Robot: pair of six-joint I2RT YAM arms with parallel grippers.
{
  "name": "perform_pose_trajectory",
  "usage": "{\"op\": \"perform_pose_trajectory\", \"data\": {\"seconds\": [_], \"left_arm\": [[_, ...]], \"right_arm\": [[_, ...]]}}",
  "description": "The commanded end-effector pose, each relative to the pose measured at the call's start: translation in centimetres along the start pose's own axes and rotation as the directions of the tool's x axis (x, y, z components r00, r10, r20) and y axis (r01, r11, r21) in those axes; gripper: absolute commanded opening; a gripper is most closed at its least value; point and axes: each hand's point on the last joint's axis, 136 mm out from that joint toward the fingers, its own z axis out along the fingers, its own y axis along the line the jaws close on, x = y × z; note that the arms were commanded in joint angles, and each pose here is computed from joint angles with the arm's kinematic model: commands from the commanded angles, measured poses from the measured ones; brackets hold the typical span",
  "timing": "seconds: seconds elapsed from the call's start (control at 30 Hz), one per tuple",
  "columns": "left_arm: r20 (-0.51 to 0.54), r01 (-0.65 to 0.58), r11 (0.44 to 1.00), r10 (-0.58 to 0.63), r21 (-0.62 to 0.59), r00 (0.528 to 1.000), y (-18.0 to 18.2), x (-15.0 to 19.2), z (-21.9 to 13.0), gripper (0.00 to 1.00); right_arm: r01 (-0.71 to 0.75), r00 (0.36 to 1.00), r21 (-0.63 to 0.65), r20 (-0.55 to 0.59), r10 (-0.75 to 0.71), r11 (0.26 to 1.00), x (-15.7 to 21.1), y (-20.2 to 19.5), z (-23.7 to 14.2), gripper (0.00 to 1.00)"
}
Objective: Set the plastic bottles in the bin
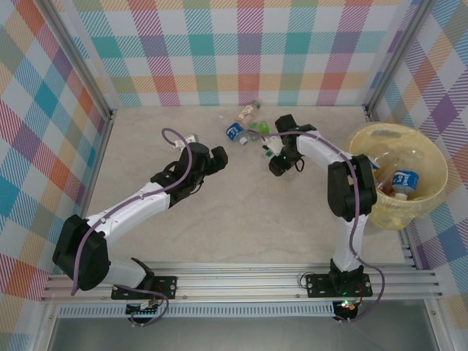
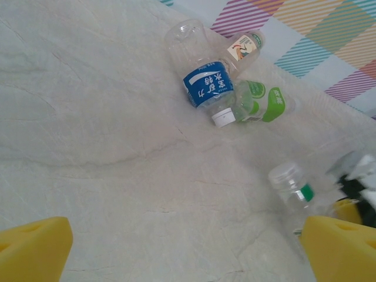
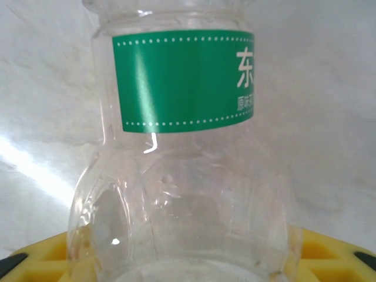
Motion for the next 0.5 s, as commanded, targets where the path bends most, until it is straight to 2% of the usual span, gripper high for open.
{"op": "perform_pose_trajectory", "data": {"seconds": [0.0,0.1,0.23,0.47], "left_arm": [[0.019,0.029,0.999,-0.029,0.019,0.999,-0.6,-1.1,0.0,1.0],[0.021,0.029,0.999,-0.029,0.024,0.999,-0.7,-1.2,0.0,1.0],[0.014,0.037,0.999,-0.037,0.032,0.999,-0.9,-1.1,0.1,1.0],[0.025,0.049,0.998,-0.051,0.048,0.998,-1.3,-1.6,-0.1,1.0]], "right_arm": [[-0.058,0.98,0.022,0.193,0.052,0.998,-3.2,0.1,-7.3,0.44],[-0.088,0.945,0.042,0.319,0.07,0.995,-4.3,0.0,-11.6,0.43],[-0.142,0.855,0.016,0.506,0.114,0.99,-5.4,0.6,-18.7,0.43],[-0.3,0.7,-0.003,0.678,0.223,0.954,-4.3,-0.5,-27.5,0.39]]}}
